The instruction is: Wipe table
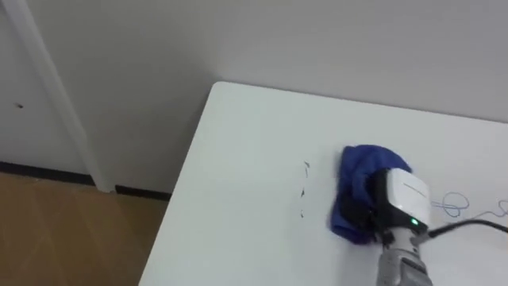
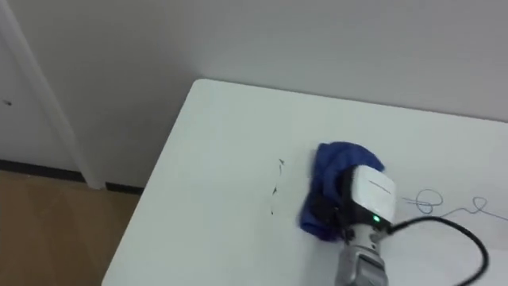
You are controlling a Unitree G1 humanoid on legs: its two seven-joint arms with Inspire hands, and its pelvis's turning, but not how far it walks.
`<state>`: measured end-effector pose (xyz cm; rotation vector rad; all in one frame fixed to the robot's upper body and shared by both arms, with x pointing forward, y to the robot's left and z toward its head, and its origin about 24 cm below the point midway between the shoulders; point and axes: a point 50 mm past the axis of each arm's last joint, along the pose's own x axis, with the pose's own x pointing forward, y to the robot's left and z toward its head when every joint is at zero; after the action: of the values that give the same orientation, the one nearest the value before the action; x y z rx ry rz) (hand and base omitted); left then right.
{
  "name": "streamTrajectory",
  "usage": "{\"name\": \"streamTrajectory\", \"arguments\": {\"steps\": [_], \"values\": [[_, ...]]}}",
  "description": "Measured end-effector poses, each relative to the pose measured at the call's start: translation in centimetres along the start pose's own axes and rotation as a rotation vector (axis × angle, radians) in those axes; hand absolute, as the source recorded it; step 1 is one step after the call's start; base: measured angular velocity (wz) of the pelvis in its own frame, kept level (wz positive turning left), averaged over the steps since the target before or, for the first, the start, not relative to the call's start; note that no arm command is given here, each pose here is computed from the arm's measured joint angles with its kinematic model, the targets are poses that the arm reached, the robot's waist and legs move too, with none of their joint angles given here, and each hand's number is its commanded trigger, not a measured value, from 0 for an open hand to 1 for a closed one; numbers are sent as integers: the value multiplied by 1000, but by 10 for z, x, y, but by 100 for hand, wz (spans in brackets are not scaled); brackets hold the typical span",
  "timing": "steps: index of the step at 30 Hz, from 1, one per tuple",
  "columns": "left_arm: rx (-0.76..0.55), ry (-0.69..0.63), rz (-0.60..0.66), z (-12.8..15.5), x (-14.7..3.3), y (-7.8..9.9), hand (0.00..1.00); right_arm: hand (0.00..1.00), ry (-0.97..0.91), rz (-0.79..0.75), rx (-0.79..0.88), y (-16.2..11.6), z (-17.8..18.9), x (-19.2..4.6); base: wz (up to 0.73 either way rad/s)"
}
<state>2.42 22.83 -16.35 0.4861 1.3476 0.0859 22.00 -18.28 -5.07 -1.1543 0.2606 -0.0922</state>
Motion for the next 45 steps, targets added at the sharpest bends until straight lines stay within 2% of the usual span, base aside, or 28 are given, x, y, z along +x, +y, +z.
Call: {"name": "streamTrajectory", "arguments": {"steps": [6, 13, 18, 22, 25, 28, 29, 31, 34, 37, 40, 43, 45], "values": [[-28, 134, -34, -45, -9, -5, 0, 100, -17, -45, 16, 1, -31, -11, 19], [-149, 165, 88, -60, -11, 30, 0, 100, 322, -264, 9, -12, -123, -78, 57], [-148, 106, 128, -47, -8, 44, 0, 100, 407, -251, 5, -10, -140, -86, -10], [-112, 57, 109, -29, -4, 39, 0, 100, 410, -219, 12, -7, -133, -70, -35], [-61, 25, 83, -16, -1, 29, 0, 100, 385, -192, 35, -4, -110, -45, -64], [11, 25, 54, -9, 2, 19, 0, 100, 239, -90, 18, 1, -61, -14, -114], [20, 31, 49, -9, 3, 18, 0, 100, 193, -75, 9, 2, -49, -11, -70], [45, 24, 28, -1, 6, 15, 0, 100, 14, -27, -3, 5, -1, 3, -8], [46, -9, 27, 10, 8, 19, 0, 100, -116, -12, -16, -2, 38, 26, 8], [28, -14, 26, 10, 9, 27, 0, 100, -133, -43, -23, -10, 41, 38, 65], [23, -11, 30, 6, 10, 36, 0, 100, -118, -56, 21, -11, 34, 39, 64], [16, -26, 53, 7, 10, 51, 0, 100, -134, -67, 117, -3, 28, 30, 65], [25, -39, 92, 8, 9, 65, 0, 100, -101, -80, 160, 3, 10, 15, 94]]}}
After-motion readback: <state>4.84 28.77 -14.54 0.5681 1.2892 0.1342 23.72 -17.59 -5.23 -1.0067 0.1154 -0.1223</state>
